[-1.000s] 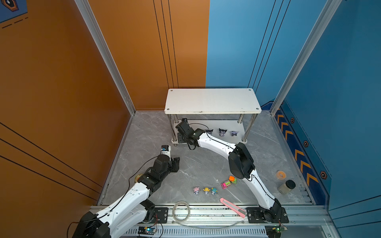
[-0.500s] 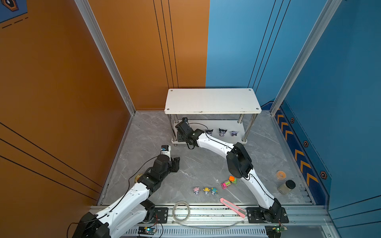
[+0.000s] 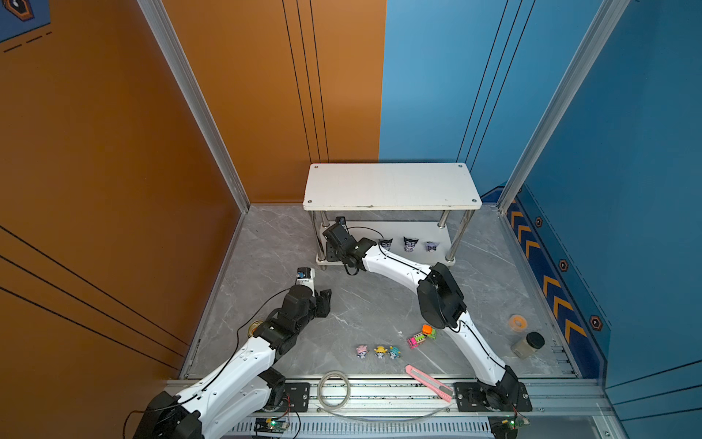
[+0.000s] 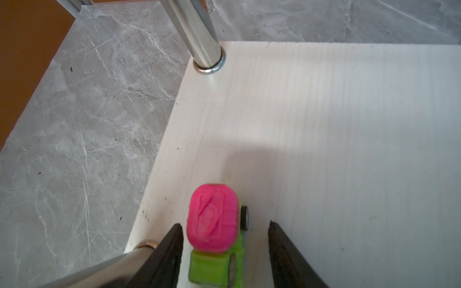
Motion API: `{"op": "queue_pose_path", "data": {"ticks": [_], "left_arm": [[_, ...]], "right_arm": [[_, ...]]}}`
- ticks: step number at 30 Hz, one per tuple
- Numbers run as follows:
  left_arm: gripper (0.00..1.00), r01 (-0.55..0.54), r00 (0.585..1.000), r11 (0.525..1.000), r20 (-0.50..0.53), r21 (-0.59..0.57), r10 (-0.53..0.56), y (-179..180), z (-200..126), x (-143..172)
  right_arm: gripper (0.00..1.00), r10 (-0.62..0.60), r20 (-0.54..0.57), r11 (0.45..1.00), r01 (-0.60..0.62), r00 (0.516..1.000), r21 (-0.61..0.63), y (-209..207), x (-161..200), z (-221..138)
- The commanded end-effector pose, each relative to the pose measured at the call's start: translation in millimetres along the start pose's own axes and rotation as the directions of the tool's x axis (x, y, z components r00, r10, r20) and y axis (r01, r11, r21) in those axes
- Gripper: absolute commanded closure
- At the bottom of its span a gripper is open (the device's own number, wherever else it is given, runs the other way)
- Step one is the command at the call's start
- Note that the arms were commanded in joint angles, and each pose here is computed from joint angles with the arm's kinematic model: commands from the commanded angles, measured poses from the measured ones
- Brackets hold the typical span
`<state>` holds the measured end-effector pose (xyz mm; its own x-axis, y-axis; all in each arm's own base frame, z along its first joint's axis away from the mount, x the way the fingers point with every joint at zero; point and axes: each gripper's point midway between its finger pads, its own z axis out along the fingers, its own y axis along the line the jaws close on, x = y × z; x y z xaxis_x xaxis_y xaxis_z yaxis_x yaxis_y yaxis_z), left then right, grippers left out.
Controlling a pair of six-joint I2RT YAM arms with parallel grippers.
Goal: Organize plastic toys on shelves
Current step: Place the plastic toy on the shelf.
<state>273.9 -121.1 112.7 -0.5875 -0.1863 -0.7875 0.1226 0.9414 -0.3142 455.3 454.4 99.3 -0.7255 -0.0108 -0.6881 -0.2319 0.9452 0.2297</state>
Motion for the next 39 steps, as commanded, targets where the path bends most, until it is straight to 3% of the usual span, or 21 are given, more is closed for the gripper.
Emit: {"op": "queue_pose_path", "data": {"ticks": [1, 11, 25, 31, 35, 39], "left_arm": [[0.45, -0.008, 1.0, 1.0, 0.013, 0.013, 0.008, -1.8, -3.3, -4.0], [0.45, -0.007, 1.0, 1.0, 0.024, 0.015, 0.007, -1.7, -7.0, -6.5], [0.45, -0.003, 0.999, 1.0, 0.041, 0.021, 0.002, -3.0, -15.9, -11.7], [0.45, 0.007, 0.997, 0.999, 0.076, 0.04, -0.01, -3.2, -38.9, -17.7], [0.45, 0.015, 0.995, 1.0, 0.1, 0.027, -0.018, 2.5, -48.5, -17.8], [0.47, 0.033, 0.996, 0.998, 0.084, 0.046, -0.037, -0.2, -43.5, -13.0]], "right_arm": [[0.41, 0.001, -0.016, 1.0, 0.0, 1.0, 0.02, -2.5, 6.0, -9.4], [0.36, 0.01, 0.005, 1.0, -0.01, 1.0, -0.012, 4.0, 3.4, -33.5], [0.45, 0.018, 0.008, 0.999, -0.018, 1.0, -0.046, 6.1, 14.7, -65.9], [0.52, 0.017, -0.003, 0.999, -0.017, 1.0, -0.046, -3.4, 31.0, -83.8], [0.57, 0.016, 0.025, 0.998, -0.014, 1.0, -0.066, -3.5, 29.2, -118.5], [0.69, -0.005, -0.012, 0.999, 0.005, 1.0, -0.032, -19.3, 53.1, -146.7]]}}
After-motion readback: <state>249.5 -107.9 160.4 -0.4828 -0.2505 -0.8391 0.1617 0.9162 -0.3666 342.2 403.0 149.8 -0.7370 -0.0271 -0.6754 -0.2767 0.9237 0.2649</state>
